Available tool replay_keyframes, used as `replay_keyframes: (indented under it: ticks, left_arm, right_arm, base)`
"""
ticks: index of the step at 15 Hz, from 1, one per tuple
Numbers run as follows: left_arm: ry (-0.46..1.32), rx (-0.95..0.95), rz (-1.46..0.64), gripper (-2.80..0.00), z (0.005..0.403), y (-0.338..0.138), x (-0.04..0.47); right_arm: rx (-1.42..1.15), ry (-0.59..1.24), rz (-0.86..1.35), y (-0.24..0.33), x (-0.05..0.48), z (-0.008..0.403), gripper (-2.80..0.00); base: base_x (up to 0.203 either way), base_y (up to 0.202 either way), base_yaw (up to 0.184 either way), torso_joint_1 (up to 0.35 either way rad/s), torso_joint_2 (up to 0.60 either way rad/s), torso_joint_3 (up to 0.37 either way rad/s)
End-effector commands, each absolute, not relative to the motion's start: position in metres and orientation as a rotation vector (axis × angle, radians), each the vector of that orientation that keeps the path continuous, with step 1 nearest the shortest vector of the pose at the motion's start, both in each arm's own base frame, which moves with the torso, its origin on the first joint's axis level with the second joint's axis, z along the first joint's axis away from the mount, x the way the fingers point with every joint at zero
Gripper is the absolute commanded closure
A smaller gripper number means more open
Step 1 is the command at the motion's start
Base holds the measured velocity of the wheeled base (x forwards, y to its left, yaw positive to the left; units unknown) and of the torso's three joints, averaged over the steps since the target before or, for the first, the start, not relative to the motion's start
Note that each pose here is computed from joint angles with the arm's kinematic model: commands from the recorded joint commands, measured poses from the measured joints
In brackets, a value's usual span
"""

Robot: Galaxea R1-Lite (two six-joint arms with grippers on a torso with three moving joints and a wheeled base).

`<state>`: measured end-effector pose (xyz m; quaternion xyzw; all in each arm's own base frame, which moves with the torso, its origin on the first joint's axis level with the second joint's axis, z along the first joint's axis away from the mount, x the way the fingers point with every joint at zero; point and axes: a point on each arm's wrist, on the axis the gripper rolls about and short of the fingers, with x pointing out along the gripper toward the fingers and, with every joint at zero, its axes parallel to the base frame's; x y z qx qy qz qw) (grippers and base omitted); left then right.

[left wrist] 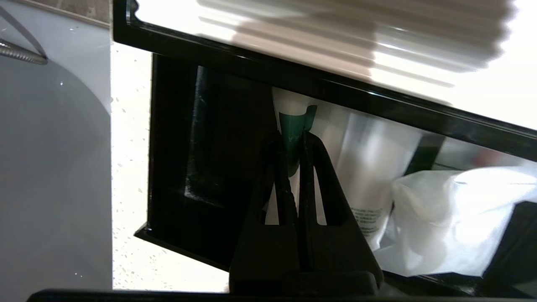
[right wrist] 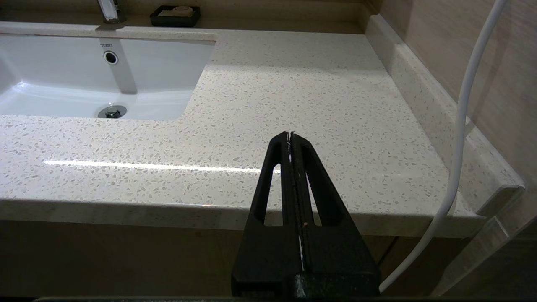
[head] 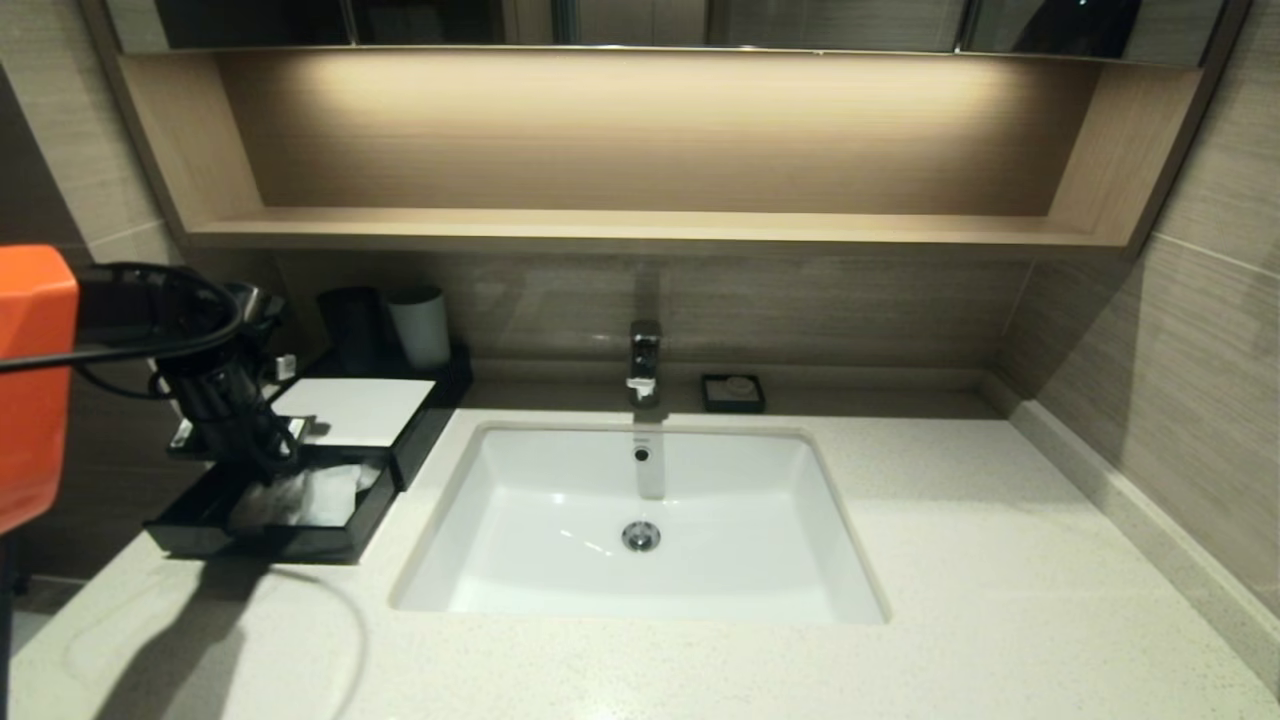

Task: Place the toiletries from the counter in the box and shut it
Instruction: Place the bathroom toiletry into the drawer

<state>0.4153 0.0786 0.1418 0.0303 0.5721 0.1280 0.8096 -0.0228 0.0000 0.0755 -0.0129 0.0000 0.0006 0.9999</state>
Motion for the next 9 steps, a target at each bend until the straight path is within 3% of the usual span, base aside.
replay_keyframes:
  ticks: [1, 9]
  left_arm:
    - [1.238, 0.066, 0.287, 0.0, 0.1382, 0.083, 0.4151]
    - [1.234, 0.076, 0.312, 0.0, 0.1374, 0.09, 0.4151]
  right_arm:
    - [-0.026, 0.0, 0.002, 0.0, -0.0228, 0.075, 0.0]
    - [-0.026, 0.0, 0.002, 0.0, -0.0228, 0.075, 0.0]
  base:
    - [0.0, 0.0, 0.0, 0.0, 0.0, 0.0]
    - [0.0, 0.0, 0.0, 0.0, 0.0, 0.0]
